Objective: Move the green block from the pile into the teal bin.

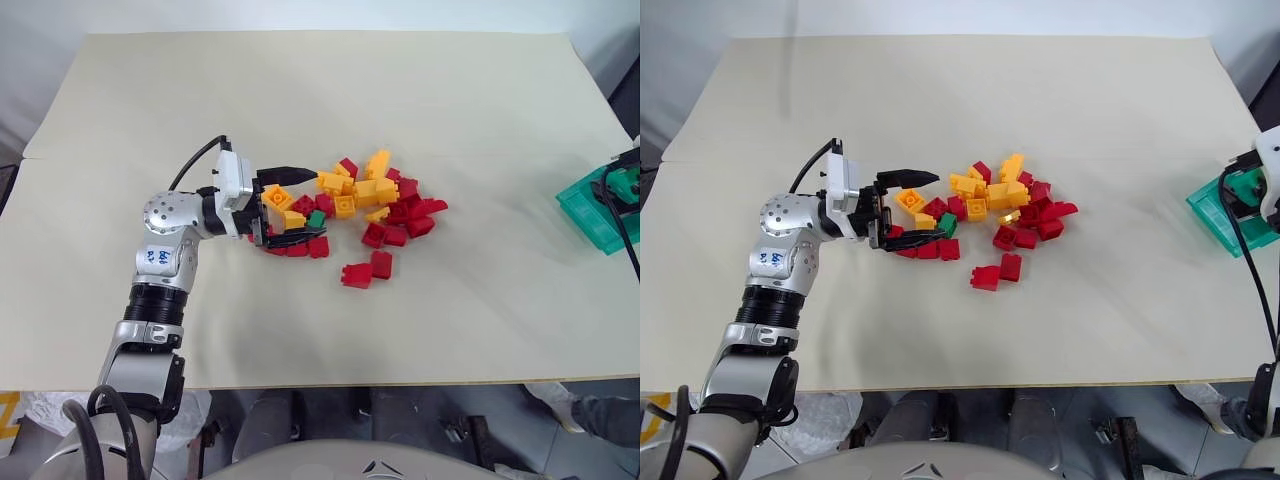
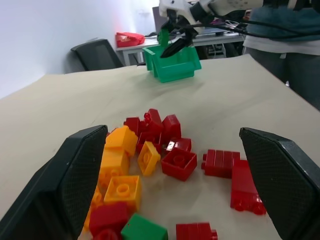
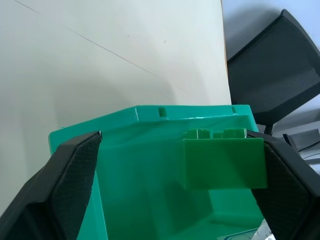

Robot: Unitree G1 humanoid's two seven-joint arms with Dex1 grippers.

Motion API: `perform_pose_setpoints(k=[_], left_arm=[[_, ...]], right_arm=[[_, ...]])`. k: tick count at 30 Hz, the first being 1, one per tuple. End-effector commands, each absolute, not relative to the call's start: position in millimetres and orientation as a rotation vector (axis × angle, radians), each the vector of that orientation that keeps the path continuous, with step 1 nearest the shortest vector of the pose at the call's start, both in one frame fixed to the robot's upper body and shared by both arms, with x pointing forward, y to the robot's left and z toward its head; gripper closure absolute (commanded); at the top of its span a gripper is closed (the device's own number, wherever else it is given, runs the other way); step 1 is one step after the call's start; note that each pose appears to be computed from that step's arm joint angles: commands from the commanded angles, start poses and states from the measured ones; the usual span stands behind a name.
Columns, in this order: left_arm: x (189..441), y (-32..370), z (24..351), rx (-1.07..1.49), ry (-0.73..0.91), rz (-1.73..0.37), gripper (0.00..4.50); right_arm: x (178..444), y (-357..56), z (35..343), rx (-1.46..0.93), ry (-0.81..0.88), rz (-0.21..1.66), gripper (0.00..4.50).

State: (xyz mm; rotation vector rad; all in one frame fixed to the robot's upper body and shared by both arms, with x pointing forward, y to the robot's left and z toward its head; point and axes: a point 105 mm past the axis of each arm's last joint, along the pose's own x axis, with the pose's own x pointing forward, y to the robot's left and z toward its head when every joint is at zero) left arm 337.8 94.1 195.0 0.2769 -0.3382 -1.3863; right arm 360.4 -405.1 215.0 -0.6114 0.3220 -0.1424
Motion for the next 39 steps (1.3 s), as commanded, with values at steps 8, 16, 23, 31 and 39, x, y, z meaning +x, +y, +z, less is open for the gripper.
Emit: perform_pose_setpoints(k=[8, 16, 23, 31, 39], left_arm=[[338.9, 96.1, 206.6, 0.307, -0.393, -1.365, 0.00], [338.8, 97.5, 205.5, 0.316, -0.400, -1.354, 0.00], [339.1, 114.0, 203.9, 0.326, -0.386, -1.313, 0.00], [341.5, 158.6, 190.4, 0.341, -0.321, -1.209, 0.00], [329.7, 186.2, 186.7, 0.331, -0.317, -1.204, 0.00]], right_arm=[[358.1, -419.2, 238.2, -0.492, 0.255, -0.241, 0.06], [361.1, -421.0, 236.3, -0.488, 0.278, -0.292, 0.06], [372.7, -300.3, 245.3, -0.545, 0.200, 0.259, 0.06], [348.1, -126.7, 216.3, -0.529, 0.214, 0.939, 0.06], [363.7, -59.6, 186.2, -0.530, 0.252, 1.091, 0.06]])
